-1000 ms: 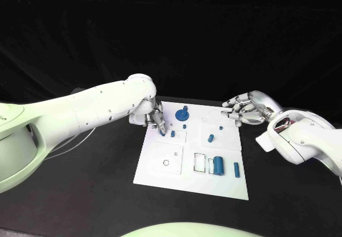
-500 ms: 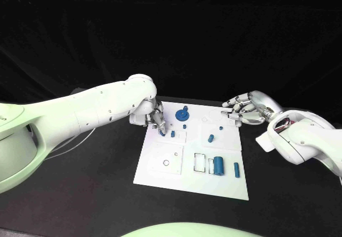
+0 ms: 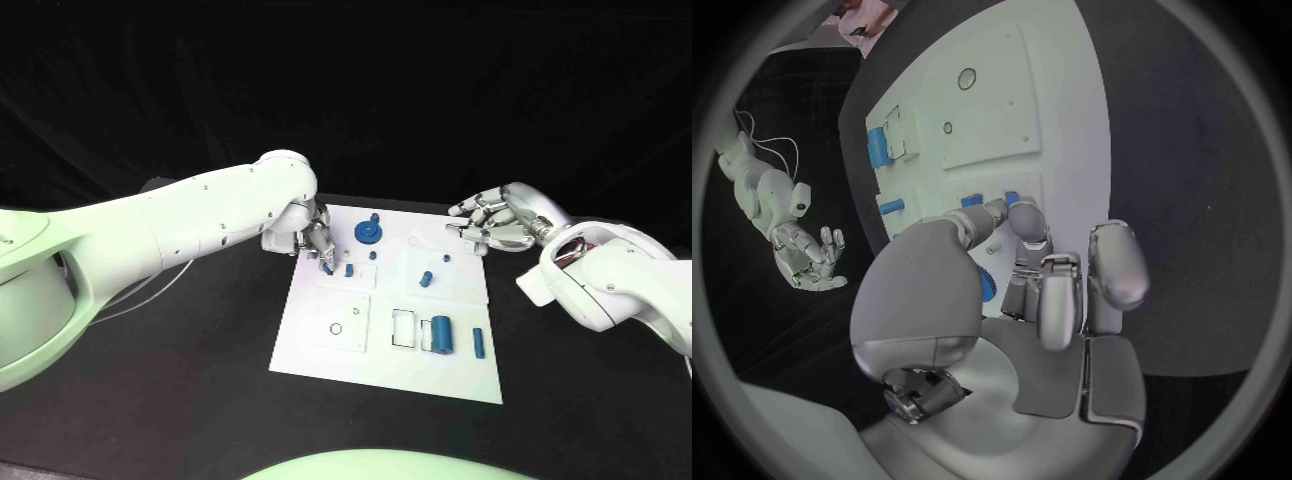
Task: Assemble the parts on the task board
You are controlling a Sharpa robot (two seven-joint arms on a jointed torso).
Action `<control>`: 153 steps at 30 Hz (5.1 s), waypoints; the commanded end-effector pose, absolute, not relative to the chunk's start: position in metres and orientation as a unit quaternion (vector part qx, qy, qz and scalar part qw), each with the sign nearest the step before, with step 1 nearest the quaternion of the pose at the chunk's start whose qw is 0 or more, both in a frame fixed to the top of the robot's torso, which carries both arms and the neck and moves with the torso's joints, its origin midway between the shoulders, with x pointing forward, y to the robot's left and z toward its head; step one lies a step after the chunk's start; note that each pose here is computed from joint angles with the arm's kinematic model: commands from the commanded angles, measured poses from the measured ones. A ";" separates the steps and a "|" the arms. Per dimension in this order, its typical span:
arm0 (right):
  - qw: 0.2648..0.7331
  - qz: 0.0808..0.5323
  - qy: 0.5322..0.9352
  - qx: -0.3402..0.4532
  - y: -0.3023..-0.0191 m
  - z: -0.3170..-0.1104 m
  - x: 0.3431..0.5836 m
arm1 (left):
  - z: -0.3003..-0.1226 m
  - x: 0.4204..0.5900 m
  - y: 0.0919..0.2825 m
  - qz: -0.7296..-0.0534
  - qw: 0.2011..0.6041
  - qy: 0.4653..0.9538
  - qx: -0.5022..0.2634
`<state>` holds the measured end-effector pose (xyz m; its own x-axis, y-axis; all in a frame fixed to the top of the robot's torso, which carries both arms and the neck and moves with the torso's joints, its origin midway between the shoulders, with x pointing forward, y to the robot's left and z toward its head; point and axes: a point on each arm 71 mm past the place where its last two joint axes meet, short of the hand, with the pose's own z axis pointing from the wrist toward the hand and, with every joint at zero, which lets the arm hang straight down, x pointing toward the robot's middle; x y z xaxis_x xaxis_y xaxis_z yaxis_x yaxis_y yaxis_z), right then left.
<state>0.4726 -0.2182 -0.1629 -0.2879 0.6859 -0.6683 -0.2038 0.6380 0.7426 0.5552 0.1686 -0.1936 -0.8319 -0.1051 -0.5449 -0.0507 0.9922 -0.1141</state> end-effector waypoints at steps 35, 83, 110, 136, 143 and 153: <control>0.569 0.393 0.703 0.165 -0.218 -0.163 0.472 | -0.201 0.550 0.164 -0.023 0.269 0.962 -0.026; 0.569 0.393 0.704 0.165 -0.218 -0.163 0.472 | -0.199 0.553 0.170 -0.027 0.295 0.954 -0.046; 0.571 0.389 0.703 0.168 -0.222 -0.163 0.473 | -0.155 0.550 0.177 -0.225 0.418 0.868 -0.149; 0.574 0.390 0.700 0.167 -0.225 -0.163 0.473 | -0.180 0.531 0.120 -0.298 0.576 0.751 0.126; 0.575 0.390 0.700 0.167 -0.224 -0.163 0.473 | -0.194 0.529 0.113 -0.279 0.558 0.766 0.154; 0.575 0.390 0.699 0.167 -0.224 -0.163 0.473 | -0.200 0.529 0.113 -0.266 0.552 0.774 0.160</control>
